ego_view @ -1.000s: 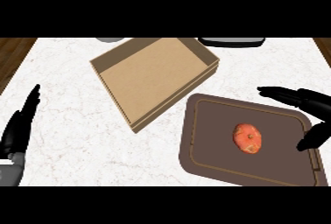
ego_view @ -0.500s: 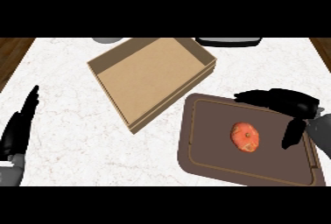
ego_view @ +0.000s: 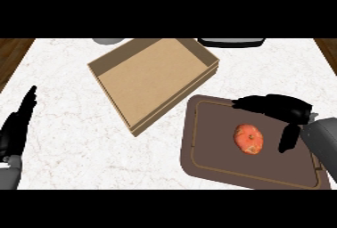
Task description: Pick the squash from the tray and place it in the cardboard box
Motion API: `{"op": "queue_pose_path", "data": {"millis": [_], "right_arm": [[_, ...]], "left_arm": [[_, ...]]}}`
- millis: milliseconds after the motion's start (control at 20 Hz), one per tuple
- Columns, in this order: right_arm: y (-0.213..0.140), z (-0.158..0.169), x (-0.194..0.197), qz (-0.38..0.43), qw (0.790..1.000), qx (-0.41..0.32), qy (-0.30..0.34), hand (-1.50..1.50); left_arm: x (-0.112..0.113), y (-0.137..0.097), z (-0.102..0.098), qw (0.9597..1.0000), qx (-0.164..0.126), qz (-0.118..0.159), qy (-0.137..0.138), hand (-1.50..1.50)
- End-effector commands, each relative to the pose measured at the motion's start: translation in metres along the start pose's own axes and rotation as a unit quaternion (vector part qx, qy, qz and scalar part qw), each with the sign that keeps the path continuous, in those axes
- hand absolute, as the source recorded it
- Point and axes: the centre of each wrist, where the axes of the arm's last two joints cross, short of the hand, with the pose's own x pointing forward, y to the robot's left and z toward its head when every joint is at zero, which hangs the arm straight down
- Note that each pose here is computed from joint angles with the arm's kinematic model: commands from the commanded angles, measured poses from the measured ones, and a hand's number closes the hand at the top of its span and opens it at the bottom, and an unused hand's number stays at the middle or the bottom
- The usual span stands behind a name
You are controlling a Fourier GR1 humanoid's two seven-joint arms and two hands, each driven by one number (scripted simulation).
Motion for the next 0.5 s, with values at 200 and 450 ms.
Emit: {"op": "queue_pose_path", "data": {"millis": [200,450], "right_arm": [[0.012,0.003,0.010,-0.027,0.999,0.012,-0.042,-1.50],[-0.003,-0.002,0.015,-0.027,0.997,0.005,-0.078,-1.50]], "left_arm": [[-0.016,0.012,-0.003,1.0000,0.009,0.000,0.002,0.00],[-0.018,-0.007,0.012,1.0000,0.001,0.004,-0.005,0.00]]}}
